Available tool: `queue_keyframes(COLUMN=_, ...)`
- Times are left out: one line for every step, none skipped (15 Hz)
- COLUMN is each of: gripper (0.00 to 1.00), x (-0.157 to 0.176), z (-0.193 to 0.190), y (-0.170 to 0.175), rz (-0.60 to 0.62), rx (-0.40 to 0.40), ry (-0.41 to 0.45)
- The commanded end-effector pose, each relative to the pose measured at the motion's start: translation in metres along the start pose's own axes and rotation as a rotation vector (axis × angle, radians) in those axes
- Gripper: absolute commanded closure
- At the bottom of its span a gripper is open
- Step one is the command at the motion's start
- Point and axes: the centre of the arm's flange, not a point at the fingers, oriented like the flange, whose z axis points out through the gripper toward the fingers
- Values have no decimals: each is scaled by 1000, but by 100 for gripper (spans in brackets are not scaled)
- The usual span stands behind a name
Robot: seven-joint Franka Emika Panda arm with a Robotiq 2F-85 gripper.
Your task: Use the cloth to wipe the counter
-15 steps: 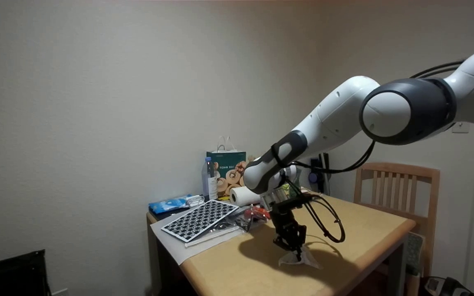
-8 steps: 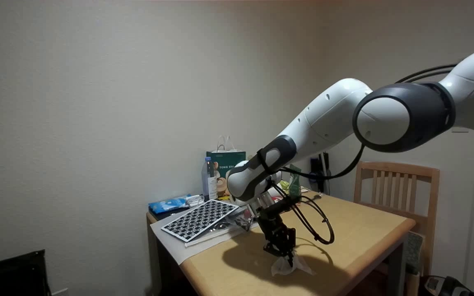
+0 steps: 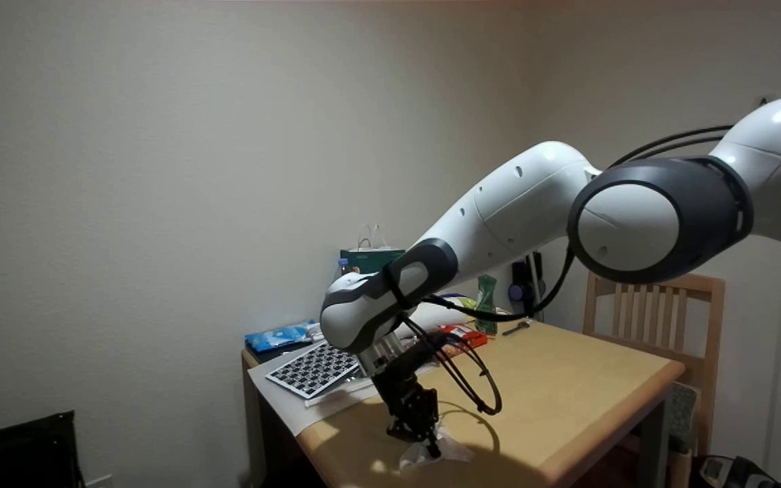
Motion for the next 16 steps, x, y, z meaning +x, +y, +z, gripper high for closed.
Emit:
queue_keyframes(gripper=99, x=2, z=-5, y=-12, rz=-32, rx=-13, ry=14)
queue_keyframes(gripper=99, x=4, z=-8, y=-20, rz=-52, rx=-22, ry=25)
queue_keyframes(gripper=99, x=5, z=-10, y=-22, rz=-60, rx=-25, ry=31)
queue_keyframes(gripper=99, x=6, z=-10, y=-21, rz=-64, rx=-24, ry=32)
queue_keyframes(gripper=99, x=6, z=-10, y=-20, rz=-67, rx=-23, ry=33)
queue_keyframes(gripper=99, x=6, z=-10, y=-18, rz=-69, rx=-22, ry=34)
queue_keyframes(gripper=100, x=7, z=-10, y=-18, rz=-69, rx=-22, ry=34)
queue_keyframes(gripper=100, x=12, z=-14, y=-26, rz=-99, rx=-28, ry=38)
queue_keyframes(gripper=100, x=16, z=-17, y=-35, rz=-130, rx=-33, ry=38)
queue_keyframes(gripper=100, x=20, z=-20, y=-47, rz=-161, rx=-42, ry=36)
queue_keyframes(gripper=100, x=22, z=-23, y=-61, rz=-209, rx=-38, ry=29)
queue_keyframes(gripper=100, x=23, z=-24, y=-73, rz=-248, rx=-34, ry=21)
queue_keyframes(gripper=100, x=24, z=-25, y=-89, rz=-295, rx=-25, ry=8)
queue_keyframes(gripper=100, x=24, z=-26, y=-103, rz=-334, rx=-22, ry=-8)
queue_keyframes(gripper=100, x=23, z=-26, y=-115, rz=-366, rx=-24, ry=-26)
queue_keyframes(gripper=100, x=22, z=-25, y=-125, rz=-396, rx=-24, ry=-44)
